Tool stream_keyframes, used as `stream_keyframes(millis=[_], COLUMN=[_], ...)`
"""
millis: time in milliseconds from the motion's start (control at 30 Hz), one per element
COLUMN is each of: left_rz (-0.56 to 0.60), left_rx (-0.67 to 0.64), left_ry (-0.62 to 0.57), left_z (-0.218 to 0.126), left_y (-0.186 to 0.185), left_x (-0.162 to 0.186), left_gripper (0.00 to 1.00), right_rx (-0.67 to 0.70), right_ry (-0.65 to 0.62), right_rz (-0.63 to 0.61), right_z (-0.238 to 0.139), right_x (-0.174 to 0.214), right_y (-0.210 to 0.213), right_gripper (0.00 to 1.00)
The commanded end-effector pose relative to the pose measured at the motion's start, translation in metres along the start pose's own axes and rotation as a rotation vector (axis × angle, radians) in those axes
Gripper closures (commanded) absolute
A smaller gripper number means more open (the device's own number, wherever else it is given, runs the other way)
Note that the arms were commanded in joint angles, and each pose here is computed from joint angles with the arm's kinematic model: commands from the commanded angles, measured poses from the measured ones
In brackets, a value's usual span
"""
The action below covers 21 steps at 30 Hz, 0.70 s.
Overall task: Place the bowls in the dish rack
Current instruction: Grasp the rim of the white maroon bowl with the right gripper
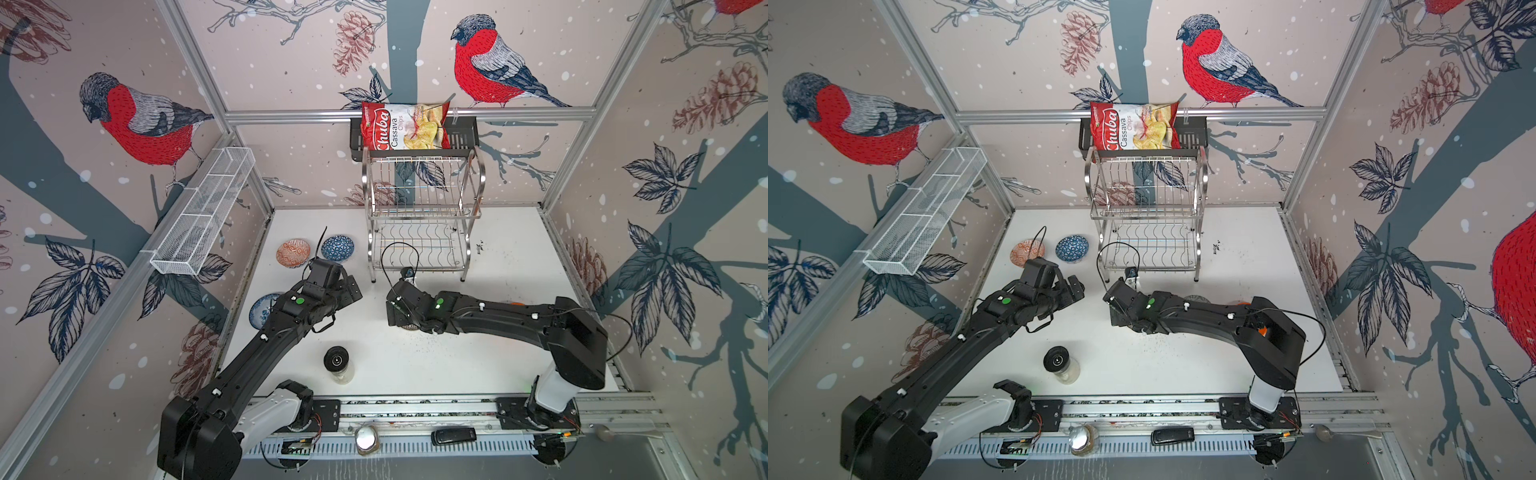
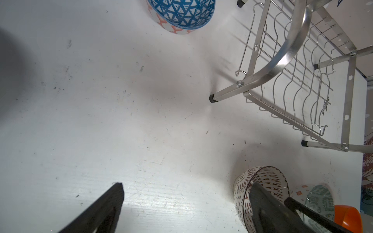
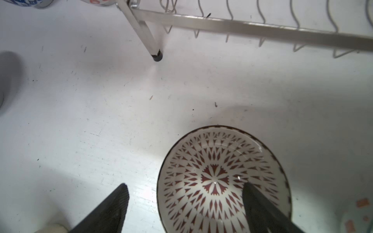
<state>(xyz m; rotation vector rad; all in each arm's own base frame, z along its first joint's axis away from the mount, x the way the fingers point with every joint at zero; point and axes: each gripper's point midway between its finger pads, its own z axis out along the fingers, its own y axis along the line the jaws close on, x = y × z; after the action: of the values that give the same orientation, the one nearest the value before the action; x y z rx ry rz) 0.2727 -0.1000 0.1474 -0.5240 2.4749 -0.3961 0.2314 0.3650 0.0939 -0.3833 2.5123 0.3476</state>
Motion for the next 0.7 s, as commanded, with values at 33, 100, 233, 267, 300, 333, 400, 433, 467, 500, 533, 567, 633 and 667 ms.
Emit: stream_keyframes(millis=[33,100,233,267,300,333,400,433,467,500,533,567,633,667], left_rz=[-0.012,-0.012,-0.036,-0.037,-0.037,-0.034,-0.032,-0.032,-0.036,-0.032,-0.021,-0.011,-0.002,-0.001], left_rx=[-0.040,-0.050,-0.110,-0.117,-0.116,-0.111,-0.101,-0.092,-0.085,-0.069,-0.041,-0.019,0.016,0.026], left_ry=[-0.017,-0.021,-0.060,-0.069,-0.081,-0.095,-0.126,-0.142,-0.156,-0.163,-0.165,-0.159,-0.145,-0.136], left_z=[-0.001,0.000,-0.001,-0.001,-0.003,-0.003,-0.005,-0.006,-0.007,-0.009,-0.011,-0.011,-0.011,-0.011], left_y=[0.011,0.014,0.026,0.028,0.029,0.029,0.031,0.032,0.033,0.031,0.027,0.024,0.018,0.017], left_x=[0.000,0.000,-0.004,-0.005,-0.006,-0.008,-0.009,-0.010,-0.011,-0.011,-0.011,-0.009,-0.006,-0.005], left_gripper=[0.03,0.03,0.03,0.03,0.03,0.03,0.03,0.03,0.03,0.03,0.03,0.03,0.03,0.03], right_rx=[-0.009,-0.009,0.014,0.019,0.025,0.032,0.043,0.048,0.052,0.052,0.054,0.058,0.063,0.064], right_ry=[0.064,0.077,0.103,0.106,0.109,0.112,0.119,0.124,0.127,0.130,0.132,0.134,0.143,0.146], right_rz=[-0.041,-0.059,-0.076,-0.078,-0.080,-0.082,-0.086,-0.088,-0.088,-0.088,-0.089,-0.089,-0.088,-0.088], right_z=[0.013,0.019,0.030,0.032,0.034,0.035,0.038,0.039,0.040,0.042,0.043,0.044,0.047,0.048], right_x=[0.012,0.015,0.020,0.021,0.022,0.022,0.024,0.025,0.025,0.026,0.027,0.028,0.030,0.032], right_y=[0.011,0.016,0.019,0.019,0.019,0.018,0.017,0.016,0.016,0.016,0.015,0.015,0.013,0.013], right_gripper=[0.17,0.19,0.31,0.32,0.34,0.35,0.40,0.42,0.44,0.45,0.47,0.49,0.53,0.55])
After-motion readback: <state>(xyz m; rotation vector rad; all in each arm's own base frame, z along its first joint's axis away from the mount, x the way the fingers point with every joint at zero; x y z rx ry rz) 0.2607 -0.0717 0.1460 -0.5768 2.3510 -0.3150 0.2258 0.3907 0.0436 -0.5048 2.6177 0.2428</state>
